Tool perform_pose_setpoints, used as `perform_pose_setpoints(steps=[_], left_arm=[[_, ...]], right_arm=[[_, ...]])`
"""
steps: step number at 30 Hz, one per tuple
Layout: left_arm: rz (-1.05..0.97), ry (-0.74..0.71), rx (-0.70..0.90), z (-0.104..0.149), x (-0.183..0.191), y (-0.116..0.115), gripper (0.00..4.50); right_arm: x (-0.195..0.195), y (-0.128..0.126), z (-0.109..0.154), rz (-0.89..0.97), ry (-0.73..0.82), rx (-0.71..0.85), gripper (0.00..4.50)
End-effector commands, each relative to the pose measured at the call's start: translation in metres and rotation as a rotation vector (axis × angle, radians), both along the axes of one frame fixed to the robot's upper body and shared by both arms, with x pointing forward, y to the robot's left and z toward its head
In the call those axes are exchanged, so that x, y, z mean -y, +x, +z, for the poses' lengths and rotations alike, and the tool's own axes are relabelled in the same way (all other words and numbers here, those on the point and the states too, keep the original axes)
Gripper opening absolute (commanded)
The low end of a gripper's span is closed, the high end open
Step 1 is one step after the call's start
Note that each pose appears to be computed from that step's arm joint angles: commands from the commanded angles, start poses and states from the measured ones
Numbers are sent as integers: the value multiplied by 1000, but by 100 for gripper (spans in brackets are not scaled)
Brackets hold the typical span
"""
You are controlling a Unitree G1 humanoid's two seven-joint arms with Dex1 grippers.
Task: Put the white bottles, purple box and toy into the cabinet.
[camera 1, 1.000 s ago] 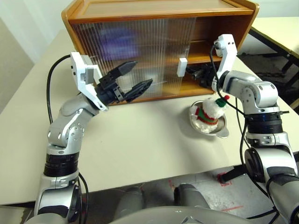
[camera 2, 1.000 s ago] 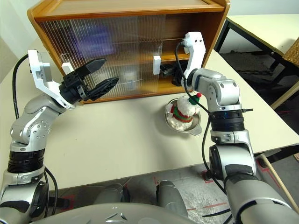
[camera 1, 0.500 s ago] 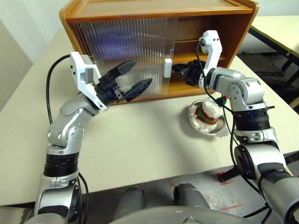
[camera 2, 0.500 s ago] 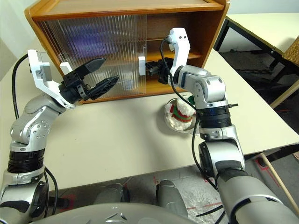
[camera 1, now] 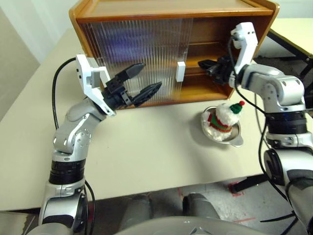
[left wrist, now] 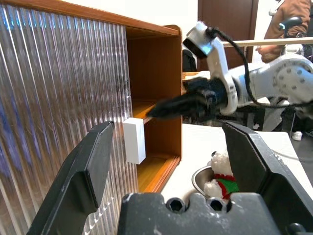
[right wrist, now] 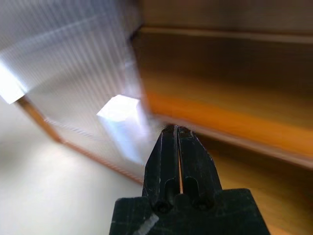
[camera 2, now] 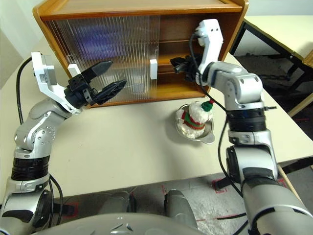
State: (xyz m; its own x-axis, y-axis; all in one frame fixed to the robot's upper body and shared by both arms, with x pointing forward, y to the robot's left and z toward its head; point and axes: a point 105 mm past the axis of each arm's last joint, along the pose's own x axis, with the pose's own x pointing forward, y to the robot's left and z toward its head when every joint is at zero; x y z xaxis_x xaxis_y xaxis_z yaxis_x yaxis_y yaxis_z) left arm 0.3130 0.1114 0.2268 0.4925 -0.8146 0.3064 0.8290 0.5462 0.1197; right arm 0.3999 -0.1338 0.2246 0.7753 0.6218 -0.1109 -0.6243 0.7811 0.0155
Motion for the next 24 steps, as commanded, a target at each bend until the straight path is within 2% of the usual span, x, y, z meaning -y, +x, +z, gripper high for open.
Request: perform_pose_setpoints(steps=[1, 3, 7, 11, 18, 24], left_arm=[[-30, 8, 2, -1, 7, 1, 450], [-42, 8, 1, -1, 9, 1, 450], [-54, 11, -4, -2, 9, 3, 450], [-77, 12, -12, -3, 12, 5, 450], [-100, 8, -15, -4, 16, 8, 450], [-104, 5, -14, -3, 17, 8, 450]], right_arm=[[7, -13, 6, 30, 28, 90, 73], [17, -24, 16, 18, 96, 190, 143], [39, -47, 19, -15, 186, 257, 295], [55, -74, -3, -84, 165, 256, 442], [63, -118, -42, -159, 183, 266, 447], [71, -143, -75, -213, 197, 274, 447]])
